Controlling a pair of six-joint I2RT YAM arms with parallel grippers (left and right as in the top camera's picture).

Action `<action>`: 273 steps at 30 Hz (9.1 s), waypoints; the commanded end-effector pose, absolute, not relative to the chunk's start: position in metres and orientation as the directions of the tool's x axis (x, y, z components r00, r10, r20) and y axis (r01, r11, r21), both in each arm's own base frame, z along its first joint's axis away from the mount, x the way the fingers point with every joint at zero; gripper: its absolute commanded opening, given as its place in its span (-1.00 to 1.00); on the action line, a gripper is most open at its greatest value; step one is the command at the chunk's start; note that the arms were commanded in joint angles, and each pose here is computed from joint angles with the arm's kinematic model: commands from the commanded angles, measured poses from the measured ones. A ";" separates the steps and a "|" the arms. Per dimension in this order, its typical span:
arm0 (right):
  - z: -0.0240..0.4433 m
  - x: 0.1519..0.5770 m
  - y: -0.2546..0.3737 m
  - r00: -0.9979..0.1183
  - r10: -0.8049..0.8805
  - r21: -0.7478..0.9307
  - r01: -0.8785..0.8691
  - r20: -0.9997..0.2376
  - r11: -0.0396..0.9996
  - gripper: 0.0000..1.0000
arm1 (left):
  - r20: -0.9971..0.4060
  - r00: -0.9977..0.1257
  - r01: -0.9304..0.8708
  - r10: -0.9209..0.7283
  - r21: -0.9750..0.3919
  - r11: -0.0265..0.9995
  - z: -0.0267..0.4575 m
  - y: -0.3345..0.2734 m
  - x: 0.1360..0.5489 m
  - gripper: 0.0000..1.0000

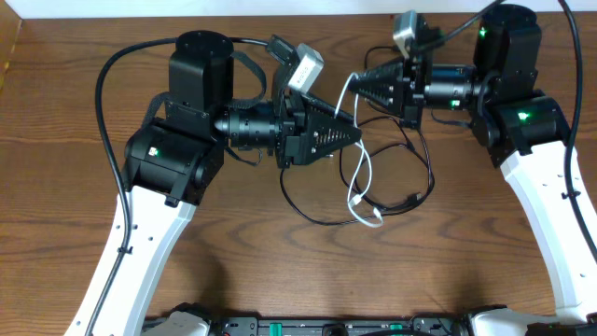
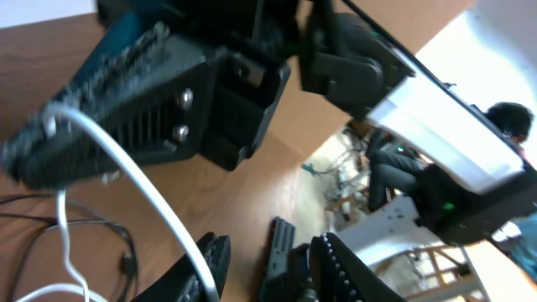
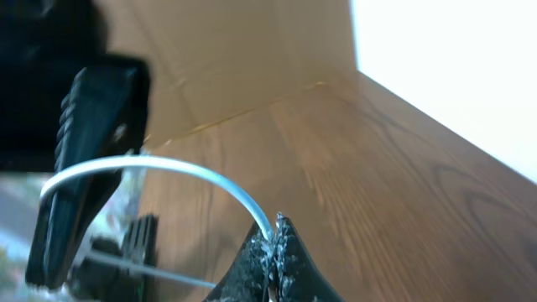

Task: Untangle cables

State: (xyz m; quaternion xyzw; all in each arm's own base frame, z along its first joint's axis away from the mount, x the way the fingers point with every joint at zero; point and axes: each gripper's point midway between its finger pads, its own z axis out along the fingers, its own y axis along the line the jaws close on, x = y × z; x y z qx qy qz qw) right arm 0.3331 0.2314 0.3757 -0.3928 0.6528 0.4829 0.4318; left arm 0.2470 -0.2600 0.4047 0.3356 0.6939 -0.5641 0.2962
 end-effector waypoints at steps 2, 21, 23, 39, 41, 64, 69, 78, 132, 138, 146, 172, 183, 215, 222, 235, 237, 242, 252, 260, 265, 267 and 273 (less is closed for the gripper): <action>0.379 0.362 0.219 -0.463 -0.001 0.427 -0.817 -0.886 0.388 -0.98 | -0.799 -0.592 0.796 0.109 -0.558 0.233 0.401 -0.257 0.264 -0.25; 0.386 0.457 0.030 -0.397 0.427 0.550 -0.278 -0.812 0.787 -0.98 | -0.732 -0.675 0.669 0.094 -0.553 0.497 0.362 -0.238 0.292 0.88; 0.386 0.462 -0.004 -0.345 0.459 0.538 -0.184 -0.819 0.823 -0.98 | -0.732 -0.675 0.665 0.093 -0.549 0.506 0.362 -0.237 0.293 0.88; 0.372 0.474 -0.200 -0.324 0.514 0.350 0.447 -0.794 0.823 -0.97 | -0.735 -0.672 0.668 0.091 -0.547 0.505 0.362 -0.237 0.294 0.89; 0.369 0.482 -0.213 -0.332 0.525 0.332 0.491 -0.783 0.805 -0.98 | -0.735 -0.672 0.668 0.091 -0.547 0.505 0.362 -0.237 0.294 0.89; 0.152 0.498 -0.297 -0.529 0.677 0.048 0.769 -0.512 0.638 0.99 | -0.695 -0.711 0.637 0.106 -0.573 0.516 0.348 -0.236 0.291 0.89; 0.140 0.475 -0.291 -0.566 0.704 0.002 0.779 -0.430 0.627 0.99 | -0.689 -0.716 0.633 0.108 -0.576 0.517 0.345 -0.236 0.290 0.88; 0.206 0.483 -0.140 -0.846 0.429 0.503 0.233 -0.317 0.832 0.98 | -0.626 -0.767 0.587 0.141 -0.595 0.549 0.313 -0.240 0.305 0.88; 0.332 0.411 0.119 -0.797 0.023 0.357 -0.244 -0.603 0.902 -0.98 | -0.454 -0.879 0.358 0.144 -0.429 0.829 0.226 -0.200 0.337 0.87; 0.411 0.388 0.111 -0.640 0.153 0.371 -0.220 -0.753 0.902 -0.98 | -0.454 -0.879 0.358 0.144 -0.429 0.829 0.226 -0.200 0.337 0.87; 0.503 0.357 0.097 -0.378 0.254 0.369 -0.273 -0.890 0.888 -0.98 | -0.455 -0.878 0.360 0.147 -0.428 0.829 0.226 -0.200 0.337 0.88; 0.591 0.306 0.043 0.005 0.163 0.159 -0.188 -0.987 0.969 -0.99 | -0.460 -0.873 0.376 0.164 -0.419 0.826 0.225 -0.200 0.337 0.88; 0.561 0.341 -0.030 -0.062 0.164 0.162 0.045 -0.984 0.986 -0.99 | -0.458 -0.874 0.375 0.164 -0.419 0.827 0.225 -0.200 0.336 0.88; 0.252 0.398 -0.311 -0.412 0.732 0.316 0.707 -0.543 0.632 -0.98 | -0.456 -0.875 0.374 0.164 -0.419 0.827 0.225 -0.200 0.336 0.88; 0.192 0.401 -0.315 -0.463 0.782 0.304 0.740 -0.418 0.600 -0.35 | -0.456 -0.875 0.374 0.164 -0.419 0.827 0.225 -0.200 0.336 0.88; 0.279 0.407 -0.266 -0.475 0.718 0.494 0.522 -0.508 0.695 0.99 | -0.456 -0.875 0.375 0.165 -0.420 0.827 0.225 -0.200 0.336 0.88; 0.298 0.414 -0.236 -0.534 0.639 0.519 0.380 -0.553 0.766 0.99 | -0.456 -0.874 0.375 0.165 -0.419 0.827 0.225 -0.200 0.336 0.88; 0.287 0.424 -0.168 -0.699 0.468 0.479 0.201 -0.541 0.854 0.99 | -0.456 -0.875 0.375 0.165 -0.419 0.827 0.225 -0.200 0.336 0.88; 0.180 0.443 -0.048 -0.928 0.278 0.441 0.148 -0.247 0.885 0.06 | -0.460 -0.872 0.368 0.169 -0.388 0.845 0.222 -0.195 0.338 0.88; 0.098 0.446 0.000 -0.975 0.218 0.275 0.195 -0.052 0.941 -0.35 | -0.461 -0.871 0.365 0.168 -0.381 0.850 0.221 -0.194 0.339 0.88; 0.055 0.443 0.027 -0.979 0.199 0.228 0.204 0.045 0.952 -0.44 | -0.460 -0.872 0.365 0.168 -0.381 0.850 0.221 -0.194 0.339 0.88; 0.042 0.441 0.037 -0.981 0.179 0.223 0.191 0.072 0.956 -0.46 | -0.459 -0.872 0.364 0.168 -0.381 0.850 0.221 -0.193 0.339 0.88; 0.015 0.439 0.058 -0.982 0.150 0.201 0.171 0.113 0.965 -0.46 | -0.457 -0.873 0.364 0.169 -0.381 0.850 0.221 -0.193 0.338 0.88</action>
